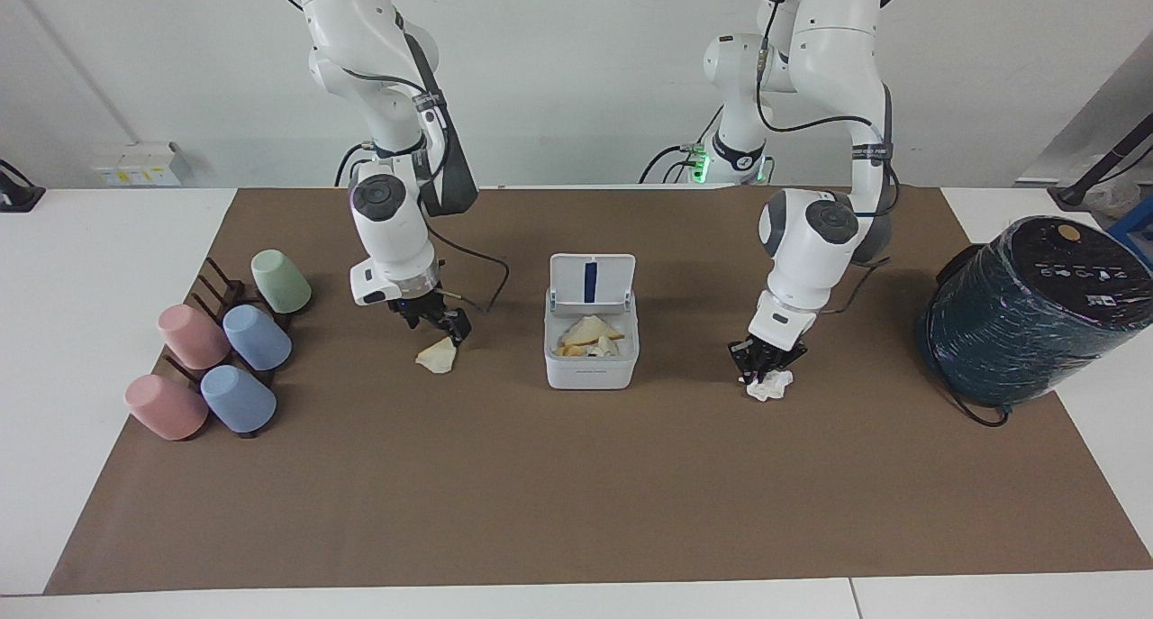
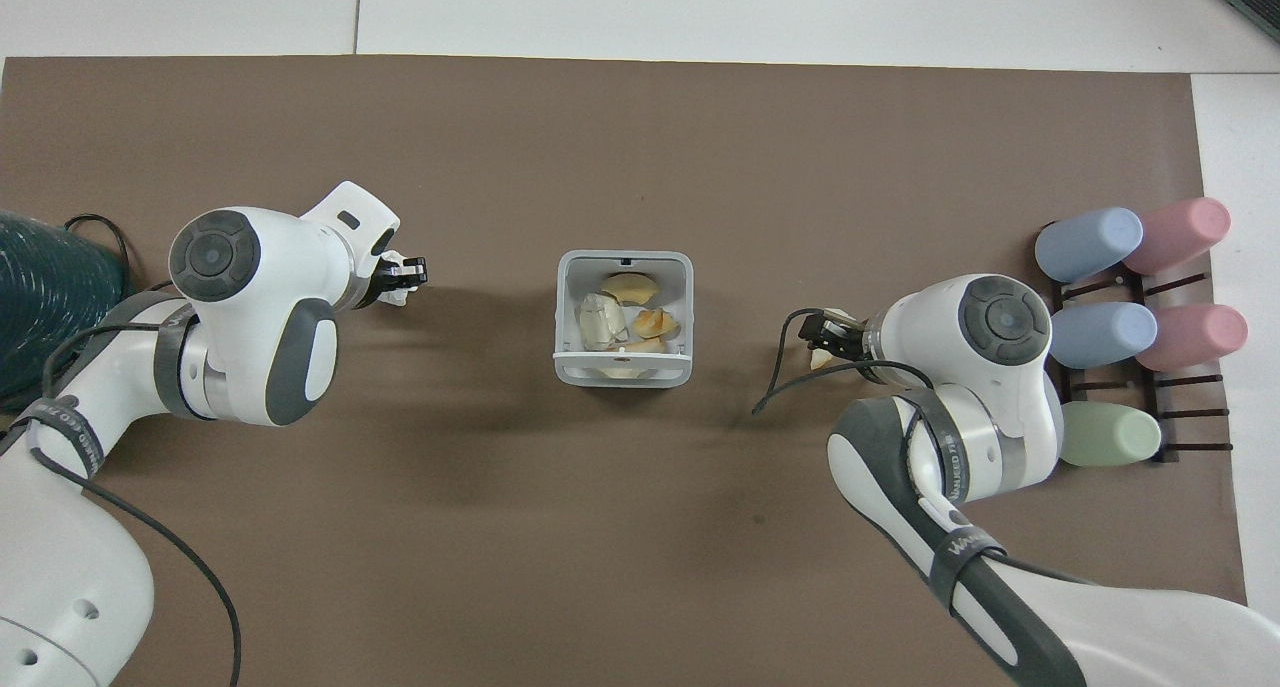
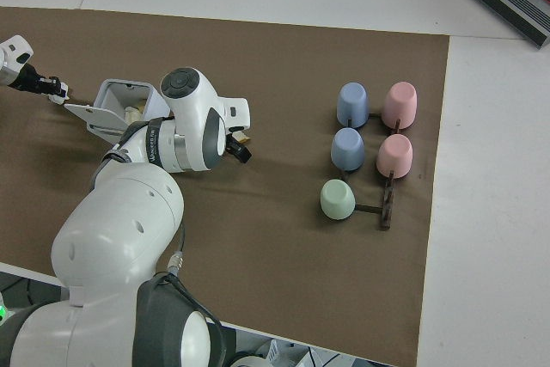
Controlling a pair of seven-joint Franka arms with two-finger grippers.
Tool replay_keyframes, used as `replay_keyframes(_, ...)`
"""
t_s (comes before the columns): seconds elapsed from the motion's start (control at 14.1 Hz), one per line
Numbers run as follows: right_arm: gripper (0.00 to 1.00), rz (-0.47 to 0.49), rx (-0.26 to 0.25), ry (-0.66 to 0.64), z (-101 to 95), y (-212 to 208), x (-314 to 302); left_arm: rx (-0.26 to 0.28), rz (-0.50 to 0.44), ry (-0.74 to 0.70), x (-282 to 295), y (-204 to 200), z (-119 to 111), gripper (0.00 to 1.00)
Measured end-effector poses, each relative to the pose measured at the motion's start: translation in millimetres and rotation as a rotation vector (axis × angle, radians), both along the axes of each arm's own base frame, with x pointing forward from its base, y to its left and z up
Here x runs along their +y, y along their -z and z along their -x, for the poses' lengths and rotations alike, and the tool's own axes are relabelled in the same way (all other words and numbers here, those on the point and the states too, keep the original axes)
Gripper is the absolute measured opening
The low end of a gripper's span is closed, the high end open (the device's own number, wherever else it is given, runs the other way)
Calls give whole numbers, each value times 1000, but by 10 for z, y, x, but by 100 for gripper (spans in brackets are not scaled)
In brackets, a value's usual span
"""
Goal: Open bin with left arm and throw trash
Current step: 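Grasp the paper with the left gripper while the right gripper grasps the cracker, then release the paper with the left gripper while the right gripper carries the cracker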
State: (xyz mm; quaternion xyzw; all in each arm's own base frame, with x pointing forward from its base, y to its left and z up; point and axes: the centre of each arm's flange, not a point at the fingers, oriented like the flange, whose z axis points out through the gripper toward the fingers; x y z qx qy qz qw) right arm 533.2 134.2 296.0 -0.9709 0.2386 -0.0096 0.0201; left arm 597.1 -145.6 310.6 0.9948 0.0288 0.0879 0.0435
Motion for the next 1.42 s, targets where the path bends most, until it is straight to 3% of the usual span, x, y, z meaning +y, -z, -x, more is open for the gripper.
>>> replay_keyframes(0.28, 100, 6, 15, -3, 37, 184, 13, -55, 14, -1, -36, -281, -168, 4)
replay_keyframes(0.43, 100, 6, 10, -8, 34, 212, 38, -55, 17, 3, -86, -585, -299, 4)
replay_keyframes(0.71, 57, -3, -7, -1, 6, 130, 112, -41, 80, -35, -611, -1410, -368, 4)
replay_keyframes(0.92, 22, 0, 11, 17, -34, 64, 96, -32, 122, -46, -1444, -1607, -80, 4)
replay_keyframes(1.0, 16, 2, 23, 19, -66, 18, 85, -22, 130, -37, -1704, -1600, 51, 4)
replay_keyframes(1.42, 13, -3, 32, 45, -379, -685, -21, 17, 137, 66, -2709, -1542, 735, 4)
